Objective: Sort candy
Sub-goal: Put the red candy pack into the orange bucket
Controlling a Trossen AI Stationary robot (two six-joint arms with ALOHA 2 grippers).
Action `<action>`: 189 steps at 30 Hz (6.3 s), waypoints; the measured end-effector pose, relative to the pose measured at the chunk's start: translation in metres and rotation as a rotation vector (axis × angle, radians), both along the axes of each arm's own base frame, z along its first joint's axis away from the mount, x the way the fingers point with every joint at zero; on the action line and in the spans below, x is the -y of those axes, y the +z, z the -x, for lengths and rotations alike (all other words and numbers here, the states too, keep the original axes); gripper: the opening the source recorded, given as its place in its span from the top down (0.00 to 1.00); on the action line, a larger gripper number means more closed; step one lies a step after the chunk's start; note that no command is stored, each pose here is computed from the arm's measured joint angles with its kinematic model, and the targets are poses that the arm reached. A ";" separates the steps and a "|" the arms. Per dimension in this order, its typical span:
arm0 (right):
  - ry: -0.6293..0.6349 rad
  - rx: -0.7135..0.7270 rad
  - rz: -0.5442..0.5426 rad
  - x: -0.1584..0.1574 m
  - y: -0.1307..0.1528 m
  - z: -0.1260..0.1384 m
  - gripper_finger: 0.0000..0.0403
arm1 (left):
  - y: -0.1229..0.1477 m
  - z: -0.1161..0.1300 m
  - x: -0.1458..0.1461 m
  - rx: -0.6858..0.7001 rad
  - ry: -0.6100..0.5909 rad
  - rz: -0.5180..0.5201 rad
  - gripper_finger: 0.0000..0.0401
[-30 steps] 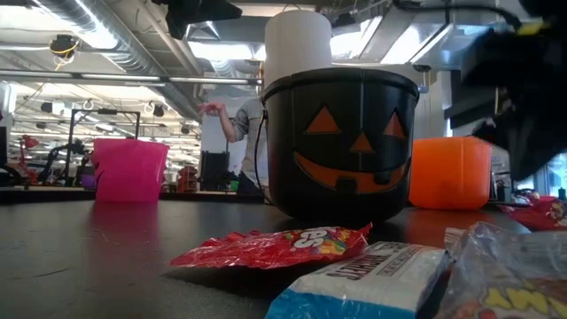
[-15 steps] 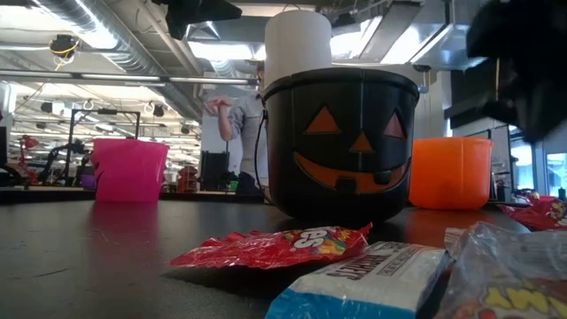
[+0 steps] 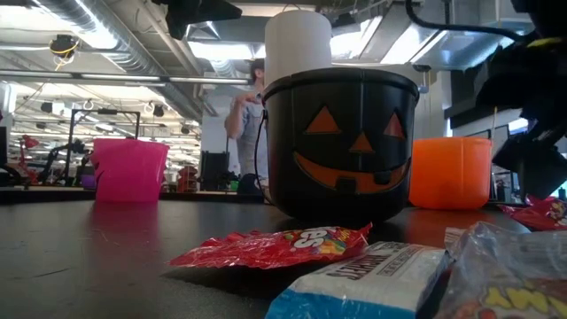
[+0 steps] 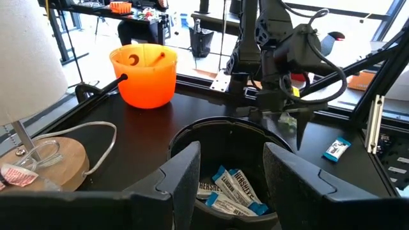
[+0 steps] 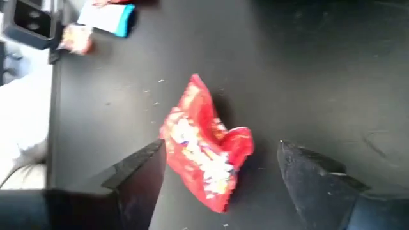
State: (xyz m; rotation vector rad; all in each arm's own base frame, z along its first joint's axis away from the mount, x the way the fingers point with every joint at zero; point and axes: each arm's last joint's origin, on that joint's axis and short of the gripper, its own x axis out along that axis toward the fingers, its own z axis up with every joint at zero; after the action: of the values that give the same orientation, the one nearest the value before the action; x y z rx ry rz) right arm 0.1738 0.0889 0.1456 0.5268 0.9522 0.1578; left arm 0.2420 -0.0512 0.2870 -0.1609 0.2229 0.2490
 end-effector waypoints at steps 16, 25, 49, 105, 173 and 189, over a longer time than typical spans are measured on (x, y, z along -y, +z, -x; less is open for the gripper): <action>0.033 -0.061 0.039 -0.007 -0.028 -0.013 0.27 | 0.000 0.000 0.000 0.000 0.000 0.000 0.59; 0.057 -0.066 0.052 -0.007 -0.030 -0.012 0.61 | 0.000 0.000 0.000 0.000 0.001 -0.001 0.59; 0.199 -0.053 -0.007 -0.015 0.003 -0.020 0.94 | 0.000 0.000 0.000 0.005 0.006 0.022 0.59; -0.858 0.470 0.775 0.177 0.125 0.051 0.48 | 0.021 -0.004 0.005 0.198 -0.127 -0.010 0.59; -0.522 0.678 0.685 0.127 0.159 0.040 0.52 | -0.163 -0.145 0.139 -0.806 -0.656 -0.166 0.13; -0.513 0.656 0.683 0.127 0.157 0.040 0.52 | -0.164 -0.143 0.138 -0.835 -0.636 -0.182 0.39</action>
State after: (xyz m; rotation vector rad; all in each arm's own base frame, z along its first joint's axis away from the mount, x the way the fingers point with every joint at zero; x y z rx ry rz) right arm 0.1337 -0.0377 0.3022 0.0496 0.1725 -0.4296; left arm 0.3845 -0.1887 0.1235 0.2092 1.0542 -0.3161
